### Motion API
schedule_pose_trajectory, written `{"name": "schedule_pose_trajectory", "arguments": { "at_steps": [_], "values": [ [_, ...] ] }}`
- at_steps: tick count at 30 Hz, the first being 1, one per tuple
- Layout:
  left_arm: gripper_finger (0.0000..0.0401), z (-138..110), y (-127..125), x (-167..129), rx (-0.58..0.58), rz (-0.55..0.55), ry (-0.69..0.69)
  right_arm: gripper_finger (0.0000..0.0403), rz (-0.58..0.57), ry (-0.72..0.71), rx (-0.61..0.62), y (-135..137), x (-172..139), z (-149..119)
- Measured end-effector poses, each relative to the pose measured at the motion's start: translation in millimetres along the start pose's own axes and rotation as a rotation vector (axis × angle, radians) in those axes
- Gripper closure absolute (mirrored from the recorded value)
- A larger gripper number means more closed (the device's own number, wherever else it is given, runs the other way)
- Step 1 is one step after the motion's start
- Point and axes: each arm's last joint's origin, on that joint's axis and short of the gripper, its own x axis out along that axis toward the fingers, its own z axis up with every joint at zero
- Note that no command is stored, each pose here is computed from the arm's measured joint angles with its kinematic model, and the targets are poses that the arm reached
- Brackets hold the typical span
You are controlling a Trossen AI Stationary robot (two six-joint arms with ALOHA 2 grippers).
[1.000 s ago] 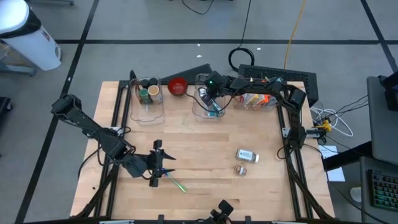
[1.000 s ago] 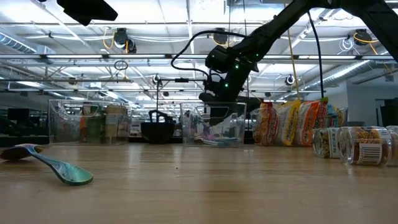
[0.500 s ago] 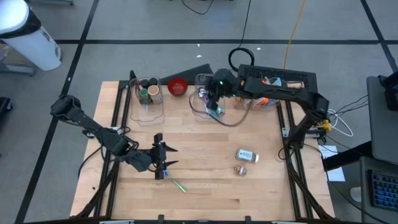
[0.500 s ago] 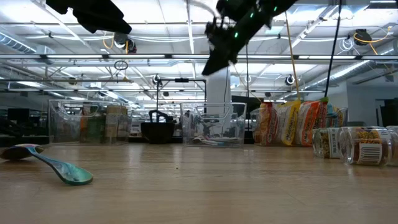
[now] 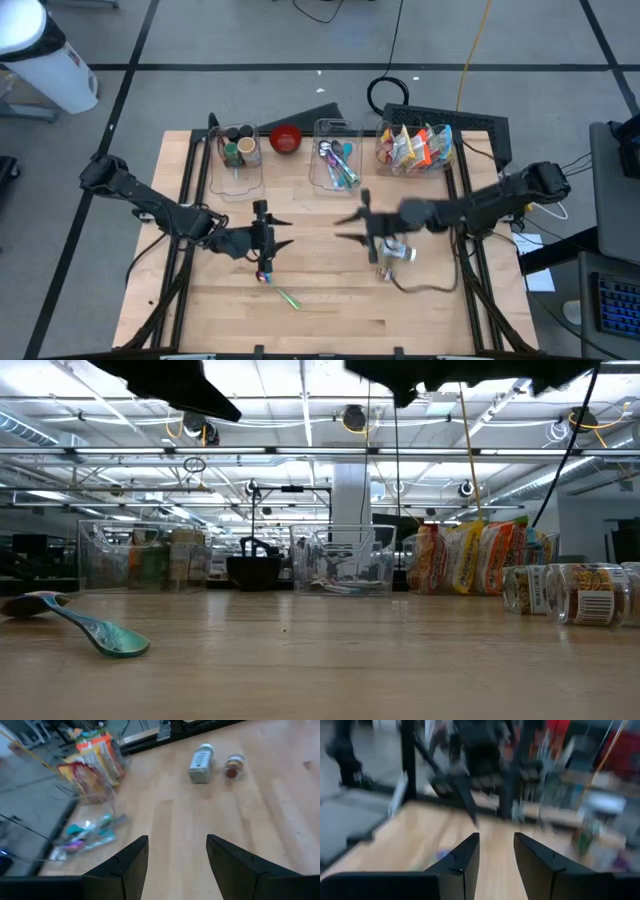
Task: Pick & Place Food Item
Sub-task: Put the yellow and white seasoning bottle into the left transparent bin
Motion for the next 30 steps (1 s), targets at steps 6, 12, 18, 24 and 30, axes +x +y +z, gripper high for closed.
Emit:
{"name": "schedule_pose_trajectory", "arguments": {
  "at_steps": [6,12,18,24,30],
  "values": [
    [0.0192,7.2,9.4,5.4,0.003,0.024,-0.057,0.0286,-0.068,-0.157,-0.100,47.0,-20.4,-31.7],
    [0.0192,16.7,10.4,6.2,-0.105,-0.078,-0.150,0.0286,0.009,-0.131,-0.091,68.9,-12.5,-50.7],
    [0.0192,18.4,8.6,5.8,-0.159,-0.150,-0.165,0.0286,0.057,-0.160,-0.064,75.1,0.5,-70.9],
    [0.0192,18.7,6.8,5.5,-0.172,-0.213,-0.167,0.0286,0.190,-0.177,-0.065,81.6,13.3,-90.6],
    [0.0192,19.7,4.7,4.7,-0.183,-0.293,-0.176,0.0286,0.214,-0.124,-0.149,88.5,33.9,-97.6]
  ]
}}
